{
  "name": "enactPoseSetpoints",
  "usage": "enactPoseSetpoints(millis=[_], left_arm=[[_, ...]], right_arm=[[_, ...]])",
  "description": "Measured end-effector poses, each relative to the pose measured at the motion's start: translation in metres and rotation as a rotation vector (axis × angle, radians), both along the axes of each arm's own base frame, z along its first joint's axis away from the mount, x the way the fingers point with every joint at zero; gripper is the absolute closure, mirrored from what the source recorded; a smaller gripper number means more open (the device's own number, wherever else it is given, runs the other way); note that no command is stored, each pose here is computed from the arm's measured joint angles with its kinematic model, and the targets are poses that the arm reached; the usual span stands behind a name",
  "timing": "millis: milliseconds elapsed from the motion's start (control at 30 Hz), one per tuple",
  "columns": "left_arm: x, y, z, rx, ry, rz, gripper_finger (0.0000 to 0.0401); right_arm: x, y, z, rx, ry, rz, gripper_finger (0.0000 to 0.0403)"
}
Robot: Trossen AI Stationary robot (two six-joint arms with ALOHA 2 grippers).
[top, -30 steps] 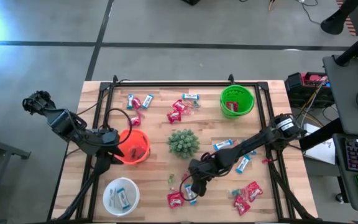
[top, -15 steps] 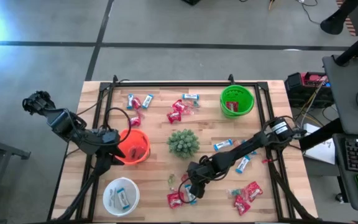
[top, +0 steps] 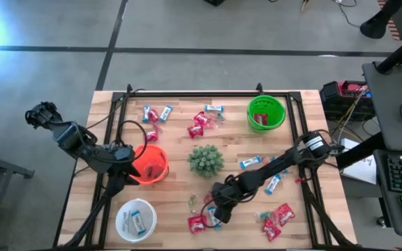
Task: Sort candy
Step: Put the green gummy into the orange bucket
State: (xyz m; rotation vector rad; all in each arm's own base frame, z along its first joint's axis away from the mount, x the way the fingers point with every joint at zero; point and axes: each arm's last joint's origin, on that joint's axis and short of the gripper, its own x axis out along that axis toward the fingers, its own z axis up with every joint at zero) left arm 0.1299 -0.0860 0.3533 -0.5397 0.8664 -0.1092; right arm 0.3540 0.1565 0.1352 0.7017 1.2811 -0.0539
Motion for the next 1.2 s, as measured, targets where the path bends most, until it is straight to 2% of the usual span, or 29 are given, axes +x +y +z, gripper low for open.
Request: enactPoseSetpoints(millis=[267, 467, 800, 967, 1200], left_arm=[[0.0, 0.0, 0.0, 0.001, 0.0, 0.001, 0.0258], [0.0, 0.0, 0.0, -0.009, 0.002, 0.009, 0.0257], [0.001, -0.001, 0.001, -0.056, 0.006, 0.022, 0.0222], [0.006, 0.0, 0.006, -0.039, -0.073, 0.067, 0.021], [0.016, -0.002, 0.02, -0.045, -0.271, 0.054, 0.0216]], right_arm=[[-0.002, -0.001, 0.042, 0.021, -0.055, -0.008, 0.0392], [0.007, 0.002, 0.074, 0.023, -0.126, 0.016, 0.0392], [0.019, -0.003, 0.119, -0.074, -0.198, 0.062, 0.0392], [0.03, -0.013, 0.141, -0.103, -0.293, 0.074, 0.0392], [0.045, -0.035, 0.181, -0.151, -0.45, 0.093, 0.0392]])
